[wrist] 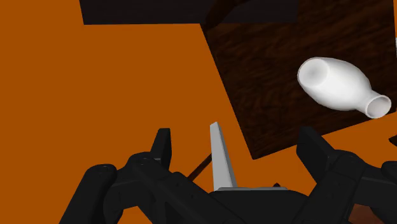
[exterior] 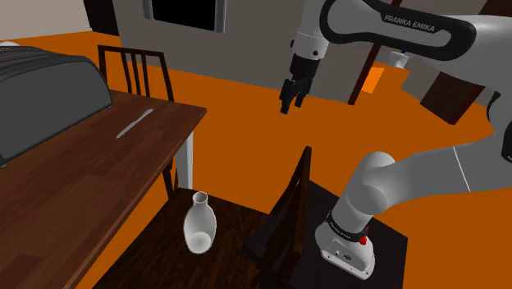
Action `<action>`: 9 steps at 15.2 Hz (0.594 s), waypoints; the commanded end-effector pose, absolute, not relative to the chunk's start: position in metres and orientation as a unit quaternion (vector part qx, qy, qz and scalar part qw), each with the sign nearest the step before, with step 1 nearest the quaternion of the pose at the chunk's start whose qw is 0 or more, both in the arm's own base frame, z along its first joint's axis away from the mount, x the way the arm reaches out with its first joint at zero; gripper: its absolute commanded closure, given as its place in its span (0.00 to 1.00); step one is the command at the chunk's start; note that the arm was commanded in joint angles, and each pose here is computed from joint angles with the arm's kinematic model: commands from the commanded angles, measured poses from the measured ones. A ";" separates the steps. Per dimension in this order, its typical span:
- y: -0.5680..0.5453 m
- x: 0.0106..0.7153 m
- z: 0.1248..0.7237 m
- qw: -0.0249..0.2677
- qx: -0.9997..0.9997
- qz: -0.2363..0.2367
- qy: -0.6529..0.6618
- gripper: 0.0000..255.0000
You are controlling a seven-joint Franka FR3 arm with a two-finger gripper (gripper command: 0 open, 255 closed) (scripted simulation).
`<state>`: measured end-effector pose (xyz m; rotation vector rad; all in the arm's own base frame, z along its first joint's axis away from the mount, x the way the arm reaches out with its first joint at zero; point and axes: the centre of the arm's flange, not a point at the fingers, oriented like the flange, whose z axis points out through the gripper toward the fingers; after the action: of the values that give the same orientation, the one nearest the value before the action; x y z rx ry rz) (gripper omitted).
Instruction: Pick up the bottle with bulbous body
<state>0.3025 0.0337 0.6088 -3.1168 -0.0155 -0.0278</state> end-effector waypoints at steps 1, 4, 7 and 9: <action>0.034 0.303 0.609 0.012 -1.000 -0.009 -0.005 0.00; 0.065 0.312 0.585 0.011 -1.000 -0.005 -0.003 0.00; 0.096 0.322 0.562 0.011 -1.000 -0.002 -0.002 0.00; 0.116 0.328 0.546 0.010 -1.000 0.001 -0.001 0.00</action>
<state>0.3237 0.1070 0.5543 -3.1218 -0.0055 0.0006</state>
